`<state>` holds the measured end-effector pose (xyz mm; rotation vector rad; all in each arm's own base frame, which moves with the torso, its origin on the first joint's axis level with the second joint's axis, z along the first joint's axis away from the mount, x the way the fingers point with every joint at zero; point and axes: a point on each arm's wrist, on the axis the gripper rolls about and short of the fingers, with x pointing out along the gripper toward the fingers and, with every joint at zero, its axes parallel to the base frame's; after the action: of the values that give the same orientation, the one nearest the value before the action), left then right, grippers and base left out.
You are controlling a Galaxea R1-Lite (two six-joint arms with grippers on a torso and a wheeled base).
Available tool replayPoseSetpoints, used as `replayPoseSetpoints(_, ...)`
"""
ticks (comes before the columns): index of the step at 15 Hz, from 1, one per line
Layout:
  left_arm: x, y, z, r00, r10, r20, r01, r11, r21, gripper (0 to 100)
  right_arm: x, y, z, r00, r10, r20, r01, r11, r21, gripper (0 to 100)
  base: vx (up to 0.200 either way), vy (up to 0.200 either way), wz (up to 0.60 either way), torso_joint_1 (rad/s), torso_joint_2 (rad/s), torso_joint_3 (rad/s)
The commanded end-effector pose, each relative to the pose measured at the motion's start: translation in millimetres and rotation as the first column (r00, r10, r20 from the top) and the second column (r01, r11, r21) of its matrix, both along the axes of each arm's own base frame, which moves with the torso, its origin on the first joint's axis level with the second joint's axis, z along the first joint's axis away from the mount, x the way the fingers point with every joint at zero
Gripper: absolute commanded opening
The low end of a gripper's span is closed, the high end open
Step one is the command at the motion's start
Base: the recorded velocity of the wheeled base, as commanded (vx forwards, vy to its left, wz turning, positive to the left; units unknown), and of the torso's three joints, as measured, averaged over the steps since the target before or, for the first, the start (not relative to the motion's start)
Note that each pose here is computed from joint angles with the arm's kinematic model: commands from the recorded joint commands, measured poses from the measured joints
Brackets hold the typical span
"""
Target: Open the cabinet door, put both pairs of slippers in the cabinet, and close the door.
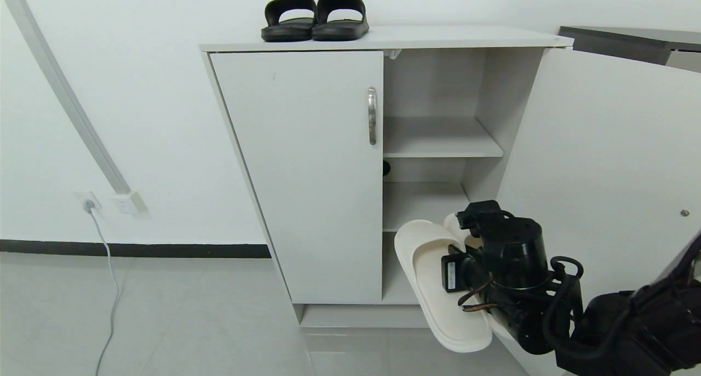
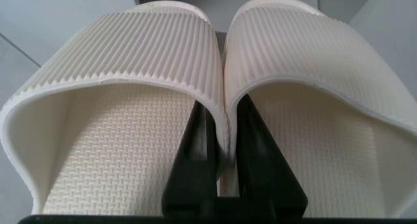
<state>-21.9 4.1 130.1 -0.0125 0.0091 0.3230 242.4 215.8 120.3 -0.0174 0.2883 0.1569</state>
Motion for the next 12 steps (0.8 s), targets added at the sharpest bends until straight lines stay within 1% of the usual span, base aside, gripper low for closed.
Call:
replayPoseSetpoints(1,-3,-2.5,-18.8,0.997,-0.05,0.052,0.049,0.999,0.017,0,1,1,-2,1.0,0.0,-0.003,0.0,1.0,-0.004,0,0.0,0.0,0.0,0.0,0.0,0.0)
replayPoseSetpoints(2,0,-3.9,-23.8,0.992,-0.119,0.042,0.118,0.993,0.023,0,1,1,-2,1.0,0.0,-0.003,0.0,1.0,-0.004,0,0.0,0.0,0.0,0.0,0.0,0.0)
replayPoseSetpoints(3,1,-4.4,-27.6,0.989,-0.146,0.027,0.146,0.989,0.025,0,1,1,-1,1.0,-0.001,-0.001,0.001,1.0,-0.003,0,0.0,0.0,0.0,0.0,0.0,0.0)
replayPoseSetpoints(4,3,-4.9,-36.0,0.984,-0.178,-0.004,0.178,0.984,0.027,0,1,1,-2,1.0,-0.001,0.002,0.001,1.0,0.0,0,0.0,0.0,0.0,0.0,0.0,0.0)
replayPoseSetpoints(5,6,-5.0,-49.6,0.979,-0.195,-0.056,0.197,0.98,0.033,0,0,1,-1,1.0,0.001,0.004,-0.001,1.0,0.0,0,0.0,0.0,0.0,0.0,0.0,0.0)
replayPoseSetpoints(6,6,-5.0,-53.3,0.976,-0.197,-0.093,0.199,0.98,0.023,0,0,1,-1,1.0,0.002,0.003,-0.002,1.0,-0.001,0,0.0,0.0,0.0,0.0,0.0,0.0)
replayPoseSetpoints(7,6,-5.1,-52.6,0.976,-0.199,-0.089,0.203,0.979,0.031,0,0,1,-1,1.0,0.001,0.005,-0.001,1.0,-0.002,0,0.0,0.0,0.0,0.0,0.0,0.0)
replayPoseSetpoints(8,6,-6.1,-52.6,0.966,-0.243,-0.092,0.247,0.969,0.034,0,0,1,0,1.0,-0.001,0.009,0.001,1.0,-0.002,0,0.0,0.0,0.0,0.0,0.0,0.0)
replayPoseSetpoints(9,6,-7.9,-52.6,0.942,-0.322,-0.089,0.326,0.945,0.027,0,0,1,1,1.0,-0.001,0.011,0.001,1.0,0.0,0,0.0,0.0,0.0,0.0,0.0,0.0)
replayPoseSetpoints(10,5,-7.6,-52.9,0.928,-0.364,-0.081,0.367,0.93,0.027,0,-1,1,0,1.0,0.001,0.01,-0.001,1.0,-0.001,0,0.0,0.0,0.0,0.0,0.0,0.0)
replayPoseSetpoints(11,3,-6.6,-53.3,0.909,-0.413,-0.06,0.416,0.909,0.036,0,-1,2,0,1.0,0.002,0.009,-0.002,1.0,-0.002,0,0.0,0.0,0.0,0.0,0.0,0.0)
replayPoseSetpoints(12,1,-6.3,-53.7,0.901,-0.431,-0.043,0.433,0.9,0.053,0,-1,2,-2,1.0,0.004,0.005,-0.004,1.0,-0.006,0,0.0,0.0,0.0,0.0,0.0,0.0)
